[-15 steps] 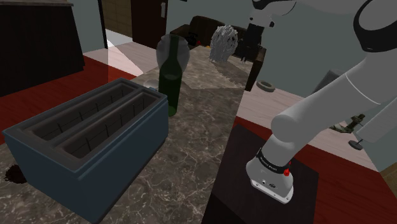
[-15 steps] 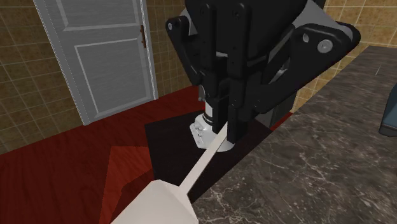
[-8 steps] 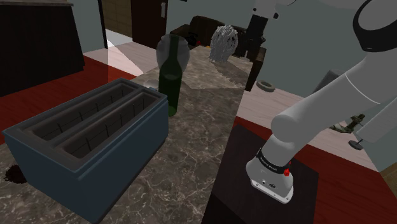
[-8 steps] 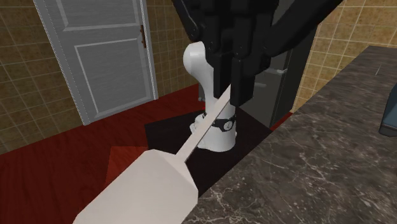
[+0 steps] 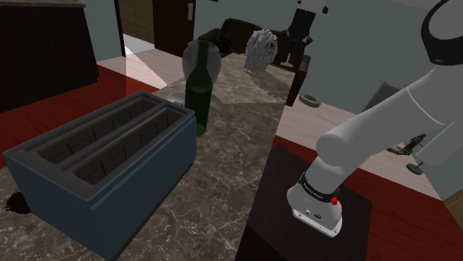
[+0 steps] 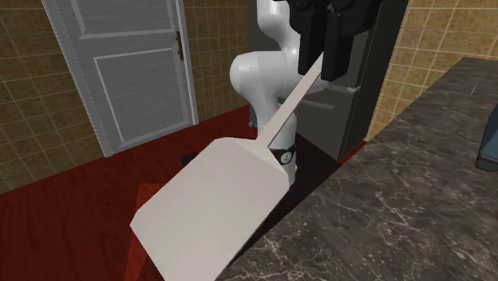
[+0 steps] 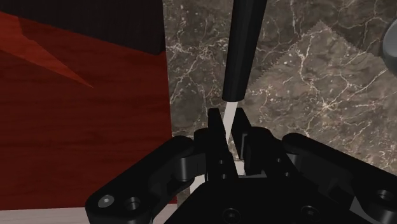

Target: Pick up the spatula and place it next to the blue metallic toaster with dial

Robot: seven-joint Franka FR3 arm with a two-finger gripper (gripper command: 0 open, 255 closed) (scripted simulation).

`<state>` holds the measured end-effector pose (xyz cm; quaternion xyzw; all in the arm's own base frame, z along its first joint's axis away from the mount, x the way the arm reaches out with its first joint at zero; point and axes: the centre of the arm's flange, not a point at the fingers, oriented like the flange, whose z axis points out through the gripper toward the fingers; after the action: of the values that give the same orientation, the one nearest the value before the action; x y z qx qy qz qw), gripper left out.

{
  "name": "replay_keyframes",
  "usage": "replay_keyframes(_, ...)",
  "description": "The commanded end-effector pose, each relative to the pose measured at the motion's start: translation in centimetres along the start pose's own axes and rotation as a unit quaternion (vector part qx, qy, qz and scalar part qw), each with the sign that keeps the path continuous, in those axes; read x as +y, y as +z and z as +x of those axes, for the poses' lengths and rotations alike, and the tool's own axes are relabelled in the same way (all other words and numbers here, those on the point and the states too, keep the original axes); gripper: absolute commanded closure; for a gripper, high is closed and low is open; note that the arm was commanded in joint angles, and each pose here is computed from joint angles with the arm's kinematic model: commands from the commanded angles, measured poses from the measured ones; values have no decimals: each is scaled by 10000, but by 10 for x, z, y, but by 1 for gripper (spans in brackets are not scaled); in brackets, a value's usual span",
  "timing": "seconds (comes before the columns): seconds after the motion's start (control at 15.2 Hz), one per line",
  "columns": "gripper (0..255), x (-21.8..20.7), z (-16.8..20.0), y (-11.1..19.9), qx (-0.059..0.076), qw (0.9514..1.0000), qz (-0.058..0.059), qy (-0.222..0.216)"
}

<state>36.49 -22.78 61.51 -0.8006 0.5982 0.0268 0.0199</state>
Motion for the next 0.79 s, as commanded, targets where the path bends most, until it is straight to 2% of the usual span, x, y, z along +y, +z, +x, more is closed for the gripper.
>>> replay_keyframes(0.0,255,1,-25,4,2,10000,-1,3)
replay_keyframes(0.73,255,2,-170,13,2,10000,-1,3)
